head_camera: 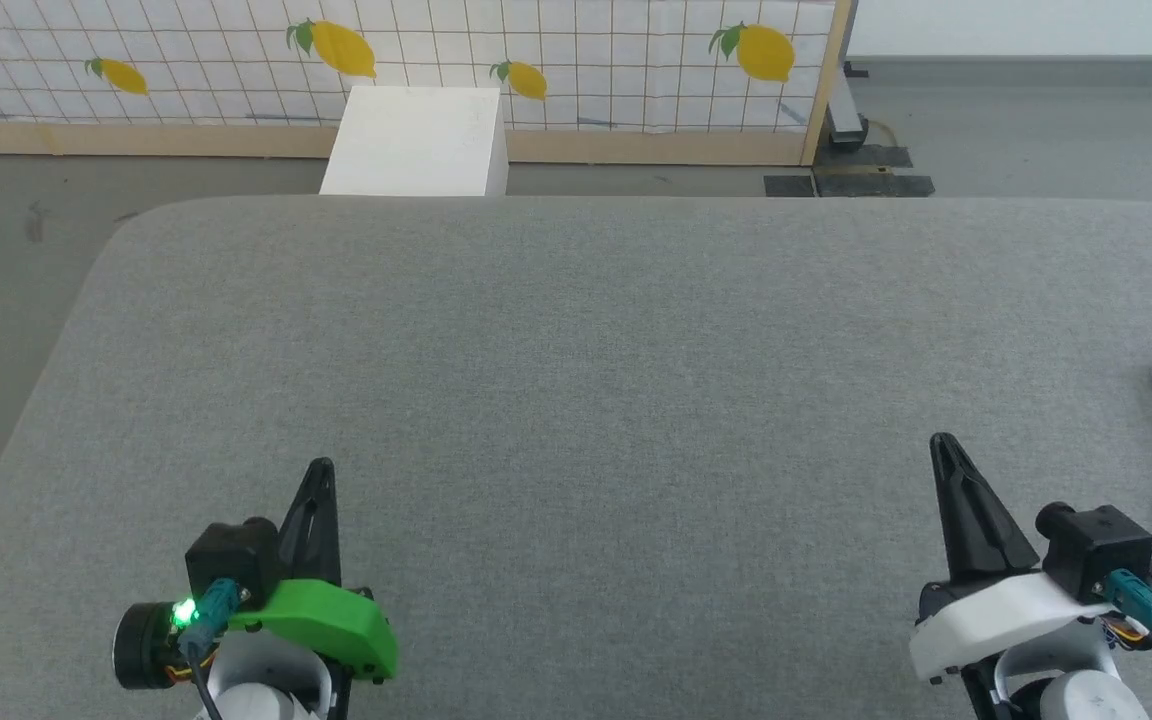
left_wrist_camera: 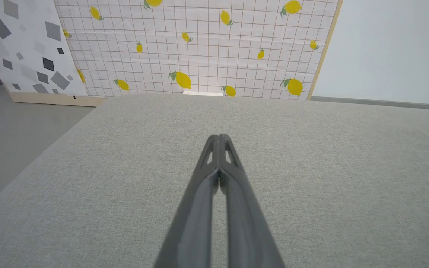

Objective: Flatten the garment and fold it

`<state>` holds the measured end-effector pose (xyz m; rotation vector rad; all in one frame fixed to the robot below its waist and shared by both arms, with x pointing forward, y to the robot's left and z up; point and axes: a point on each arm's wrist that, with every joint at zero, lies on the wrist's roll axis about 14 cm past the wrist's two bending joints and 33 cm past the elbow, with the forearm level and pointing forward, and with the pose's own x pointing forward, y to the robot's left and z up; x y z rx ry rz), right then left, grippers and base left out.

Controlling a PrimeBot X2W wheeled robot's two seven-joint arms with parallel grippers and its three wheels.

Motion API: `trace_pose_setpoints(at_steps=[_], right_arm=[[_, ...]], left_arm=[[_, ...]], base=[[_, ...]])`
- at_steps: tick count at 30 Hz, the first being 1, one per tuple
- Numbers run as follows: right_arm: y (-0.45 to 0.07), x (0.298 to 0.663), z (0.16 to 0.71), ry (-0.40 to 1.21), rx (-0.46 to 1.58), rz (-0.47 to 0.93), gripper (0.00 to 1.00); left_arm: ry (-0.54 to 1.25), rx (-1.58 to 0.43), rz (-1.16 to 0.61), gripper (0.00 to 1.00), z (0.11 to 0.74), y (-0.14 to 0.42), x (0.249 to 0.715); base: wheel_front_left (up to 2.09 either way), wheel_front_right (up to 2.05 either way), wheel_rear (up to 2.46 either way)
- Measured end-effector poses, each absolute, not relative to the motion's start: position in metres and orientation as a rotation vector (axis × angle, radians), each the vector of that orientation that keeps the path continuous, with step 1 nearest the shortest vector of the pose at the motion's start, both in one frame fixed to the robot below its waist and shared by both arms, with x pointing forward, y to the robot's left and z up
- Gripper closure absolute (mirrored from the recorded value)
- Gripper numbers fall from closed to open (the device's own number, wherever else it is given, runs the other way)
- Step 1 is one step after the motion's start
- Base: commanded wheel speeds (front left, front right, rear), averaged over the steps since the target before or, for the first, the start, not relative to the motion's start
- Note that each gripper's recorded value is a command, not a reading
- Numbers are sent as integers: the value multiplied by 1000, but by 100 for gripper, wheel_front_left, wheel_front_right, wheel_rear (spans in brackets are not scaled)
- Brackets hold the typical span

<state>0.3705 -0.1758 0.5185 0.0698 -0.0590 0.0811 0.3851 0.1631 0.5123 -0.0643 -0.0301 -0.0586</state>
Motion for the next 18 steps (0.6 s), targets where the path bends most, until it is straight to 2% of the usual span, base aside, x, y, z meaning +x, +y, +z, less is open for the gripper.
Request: trace_pose_setpoints(at_steps=[18], right_arm=[[-171, 372, 521, -44, 42, 96, 100]], left_arm=[[-28, -35, -51, 100, 517, 165, 383]], base=[[0, 0, 0]])
